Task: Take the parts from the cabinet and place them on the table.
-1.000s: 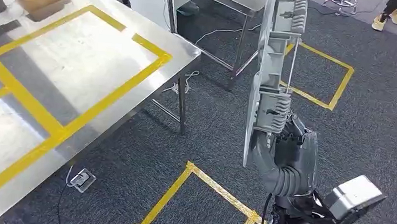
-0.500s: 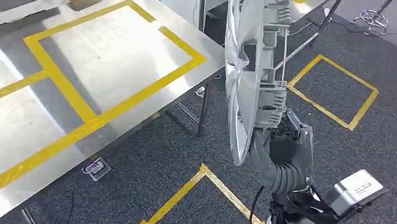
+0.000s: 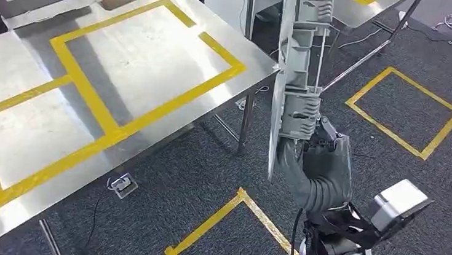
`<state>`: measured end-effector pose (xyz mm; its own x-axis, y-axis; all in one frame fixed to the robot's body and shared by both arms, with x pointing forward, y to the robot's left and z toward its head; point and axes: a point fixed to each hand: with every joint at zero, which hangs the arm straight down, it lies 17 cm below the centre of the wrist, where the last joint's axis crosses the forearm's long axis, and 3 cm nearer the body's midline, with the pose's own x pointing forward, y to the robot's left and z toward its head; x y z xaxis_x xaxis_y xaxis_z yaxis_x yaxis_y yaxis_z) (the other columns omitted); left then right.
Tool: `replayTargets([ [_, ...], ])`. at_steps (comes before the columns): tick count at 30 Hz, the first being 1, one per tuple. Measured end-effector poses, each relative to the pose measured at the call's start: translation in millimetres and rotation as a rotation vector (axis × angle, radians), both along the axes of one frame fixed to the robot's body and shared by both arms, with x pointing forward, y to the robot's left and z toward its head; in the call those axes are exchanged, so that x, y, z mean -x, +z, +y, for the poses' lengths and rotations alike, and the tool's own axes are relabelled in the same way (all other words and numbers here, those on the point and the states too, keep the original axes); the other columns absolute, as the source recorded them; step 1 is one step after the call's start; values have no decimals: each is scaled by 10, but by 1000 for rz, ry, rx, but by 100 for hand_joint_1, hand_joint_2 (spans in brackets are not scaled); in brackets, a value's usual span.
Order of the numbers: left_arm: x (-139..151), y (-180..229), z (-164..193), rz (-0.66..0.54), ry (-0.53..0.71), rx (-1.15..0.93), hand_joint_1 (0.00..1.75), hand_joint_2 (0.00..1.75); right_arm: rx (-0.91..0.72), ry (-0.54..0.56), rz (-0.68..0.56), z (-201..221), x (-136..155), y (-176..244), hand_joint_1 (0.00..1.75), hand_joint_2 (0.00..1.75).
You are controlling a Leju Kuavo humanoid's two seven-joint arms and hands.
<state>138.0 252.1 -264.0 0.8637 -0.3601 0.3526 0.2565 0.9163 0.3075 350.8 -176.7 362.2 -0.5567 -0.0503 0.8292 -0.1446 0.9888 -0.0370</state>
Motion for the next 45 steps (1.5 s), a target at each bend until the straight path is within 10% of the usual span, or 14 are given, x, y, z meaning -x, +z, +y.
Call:
replayTargets([
  [45,-40,25,-129,-19,17,20,0,175,15,49,7,144,-40,-19,175,175],
])
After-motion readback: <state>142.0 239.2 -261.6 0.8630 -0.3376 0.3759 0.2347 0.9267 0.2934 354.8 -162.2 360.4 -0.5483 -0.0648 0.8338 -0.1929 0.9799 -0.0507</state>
